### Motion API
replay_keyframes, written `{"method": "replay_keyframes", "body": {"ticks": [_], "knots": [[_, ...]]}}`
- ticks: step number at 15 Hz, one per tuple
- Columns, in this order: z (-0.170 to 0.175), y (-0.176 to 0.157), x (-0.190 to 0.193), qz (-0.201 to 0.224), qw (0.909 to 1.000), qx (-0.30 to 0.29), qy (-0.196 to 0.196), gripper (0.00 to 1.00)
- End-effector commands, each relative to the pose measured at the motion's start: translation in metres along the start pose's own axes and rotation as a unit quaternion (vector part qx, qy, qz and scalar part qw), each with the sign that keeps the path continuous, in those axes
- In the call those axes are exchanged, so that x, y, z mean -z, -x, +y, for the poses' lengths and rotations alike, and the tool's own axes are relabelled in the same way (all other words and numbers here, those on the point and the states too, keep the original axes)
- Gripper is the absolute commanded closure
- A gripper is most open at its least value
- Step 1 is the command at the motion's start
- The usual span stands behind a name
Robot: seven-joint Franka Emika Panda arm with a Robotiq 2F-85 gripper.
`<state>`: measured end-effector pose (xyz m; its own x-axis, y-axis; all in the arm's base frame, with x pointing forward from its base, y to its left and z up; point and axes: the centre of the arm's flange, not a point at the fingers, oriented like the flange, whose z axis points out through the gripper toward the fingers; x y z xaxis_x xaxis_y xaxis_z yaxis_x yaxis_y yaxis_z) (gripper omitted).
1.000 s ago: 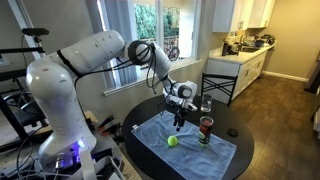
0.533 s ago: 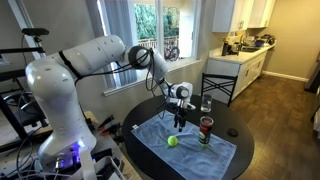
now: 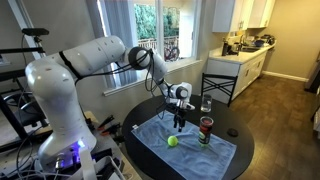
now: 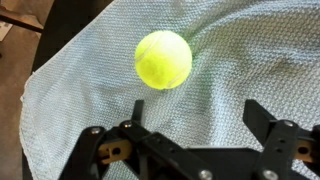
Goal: Put the tennis ball inside the canister
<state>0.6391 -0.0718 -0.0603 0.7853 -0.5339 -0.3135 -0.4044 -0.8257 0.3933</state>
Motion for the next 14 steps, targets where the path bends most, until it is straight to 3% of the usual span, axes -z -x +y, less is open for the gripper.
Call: {"method": "replay_keyframes", "body": {"ticks": [1, 5, 9, 14], "knots": [[0.000, 0.002, 0.003, 0.024, 0.9996, -0.003, -0.014, 0.00], [-0.018, 0.012, -0.004, 0.083, 0.9963, 0.009, -0.023, 0.00], [-0.038, 0.036, -0.021, 0.073, 0.9962, 0.043, -0.019, 0.00], [-0.043, 0.066, -0.029, 0.088, 0.9935, 0.070, 0.019, 0.00]]}}
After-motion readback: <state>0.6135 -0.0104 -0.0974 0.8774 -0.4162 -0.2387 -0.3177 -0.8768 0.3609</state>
